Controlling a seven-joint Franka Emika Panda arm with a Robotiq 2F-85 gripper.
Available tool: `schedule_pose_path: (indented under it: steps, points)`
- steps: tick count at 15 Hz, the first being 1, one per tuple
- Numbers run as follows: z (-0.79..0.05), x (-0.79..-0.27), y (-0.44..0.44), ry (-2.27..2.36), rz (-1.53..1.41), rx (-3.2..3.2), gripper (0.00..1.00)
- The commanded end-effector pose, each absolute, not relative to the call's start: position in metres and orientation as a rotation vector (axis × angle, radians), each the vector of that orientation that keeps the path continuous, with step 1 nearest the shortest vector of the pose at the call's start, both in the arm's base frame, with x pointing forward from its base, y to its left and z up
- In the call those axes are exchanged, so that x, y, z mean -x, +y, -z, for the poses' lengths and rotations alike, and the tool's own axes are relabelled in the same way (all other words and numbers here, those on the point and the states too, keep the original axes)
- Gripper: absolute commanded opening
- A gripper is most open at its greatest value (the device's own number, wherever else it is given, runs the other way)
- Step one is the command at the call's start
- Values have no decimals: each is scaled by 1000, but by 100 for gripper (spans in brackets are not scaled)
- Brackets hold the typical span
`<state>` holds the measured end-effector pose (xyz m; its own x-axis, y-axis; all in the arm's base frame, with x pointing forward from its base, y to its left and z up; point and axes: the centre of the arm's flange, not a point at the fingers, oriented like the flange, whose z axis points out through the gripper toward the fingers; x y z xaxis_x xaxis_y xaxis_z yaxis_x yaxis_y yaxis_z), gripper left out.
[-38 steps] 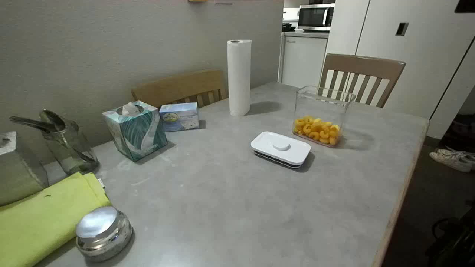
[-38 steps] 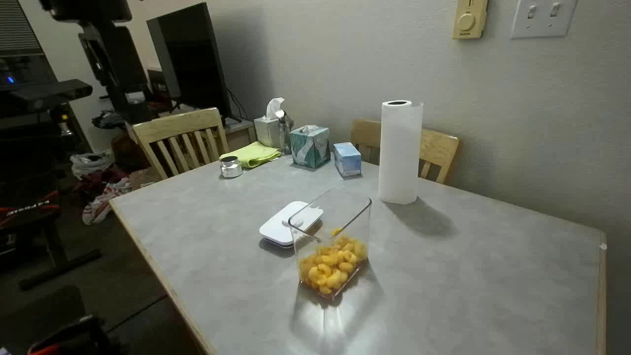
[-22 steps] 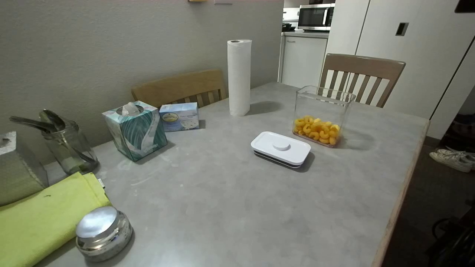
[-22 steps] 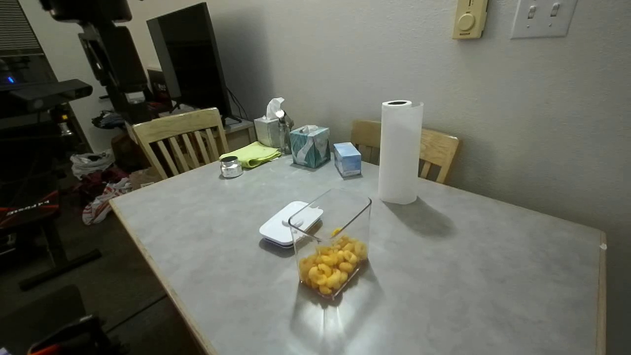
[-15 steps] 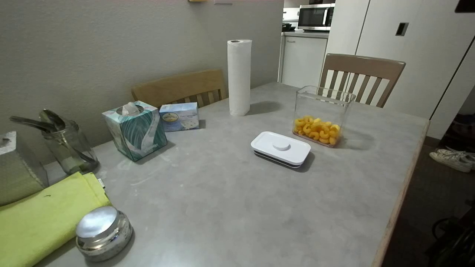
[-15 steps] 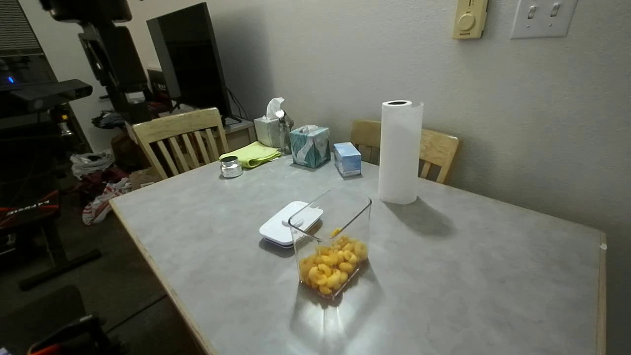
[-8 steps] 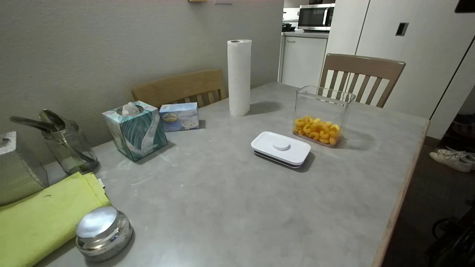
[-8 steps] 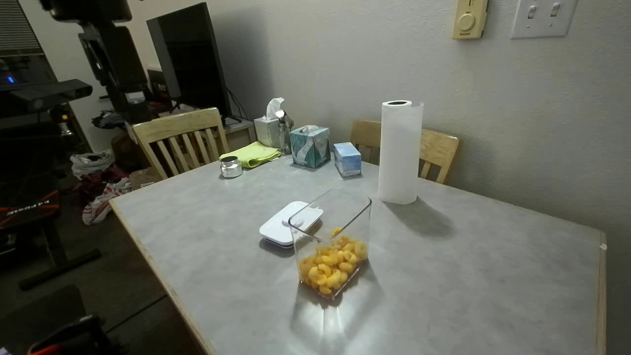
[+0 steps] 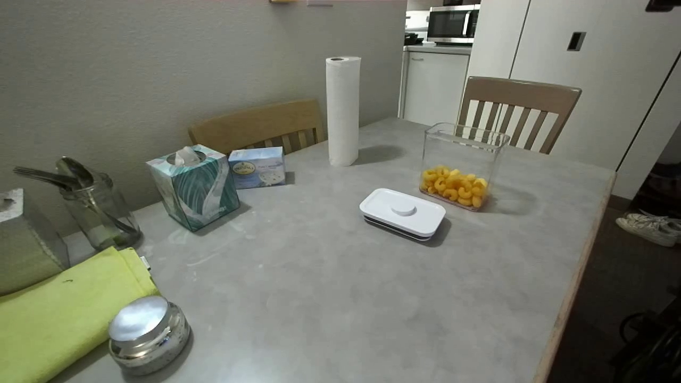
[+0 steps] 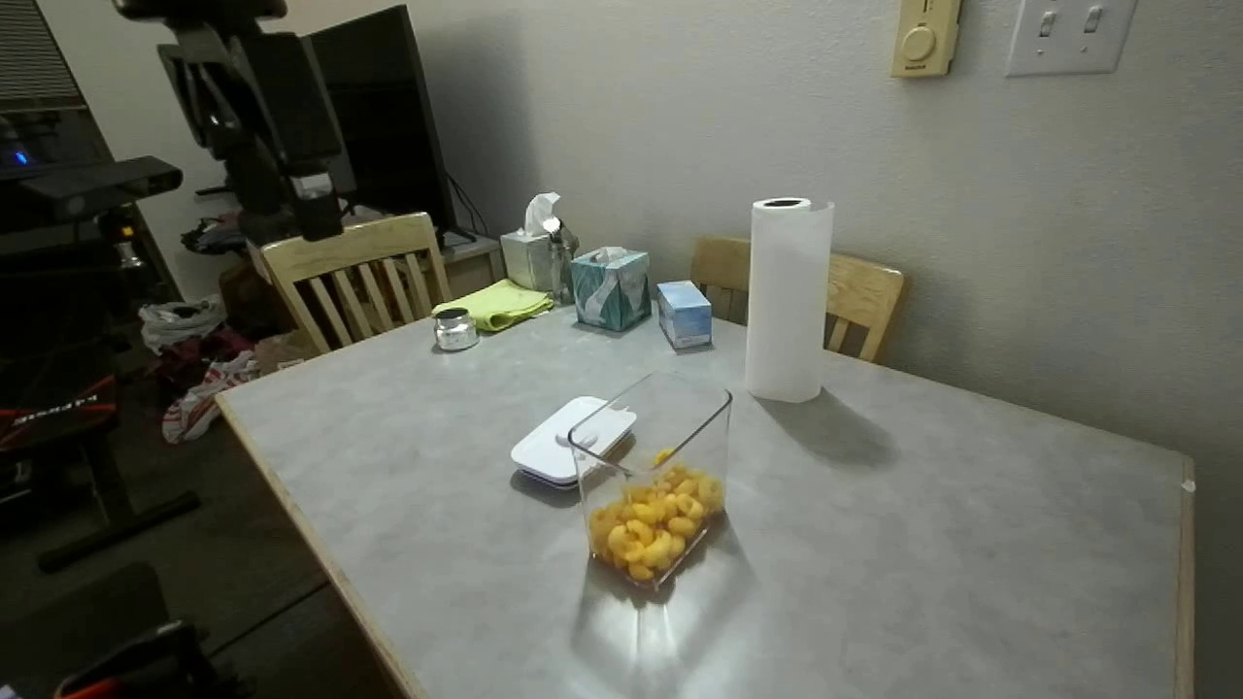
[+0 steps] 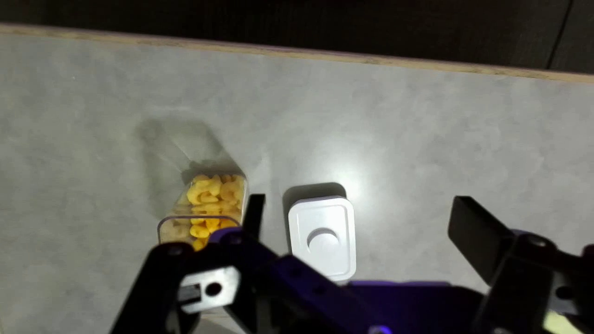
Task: Put the lid on the clear storage bowl then push the button on the lid
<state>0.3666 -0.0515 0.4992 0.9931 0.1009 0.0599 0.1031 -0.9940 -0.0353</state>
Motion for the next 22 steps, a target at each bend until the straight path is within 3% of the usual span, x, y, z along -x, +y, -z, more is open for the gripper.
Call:
schedule_pose_path:
  steps: [1, 6, 7, 13, 22]
  points:
    - [-496, -393, -98, -327, 110, 3052, 100]
    - [-484, -434, -137, -528, 109, 2958, 100]
    - [-486, -401, -125, -460, 115, 2990, 100]
    - [-477, -428, -126, -474, 81, 2981, 100]
    - [-453, -570, -101, -558, -17, 2973, 100]
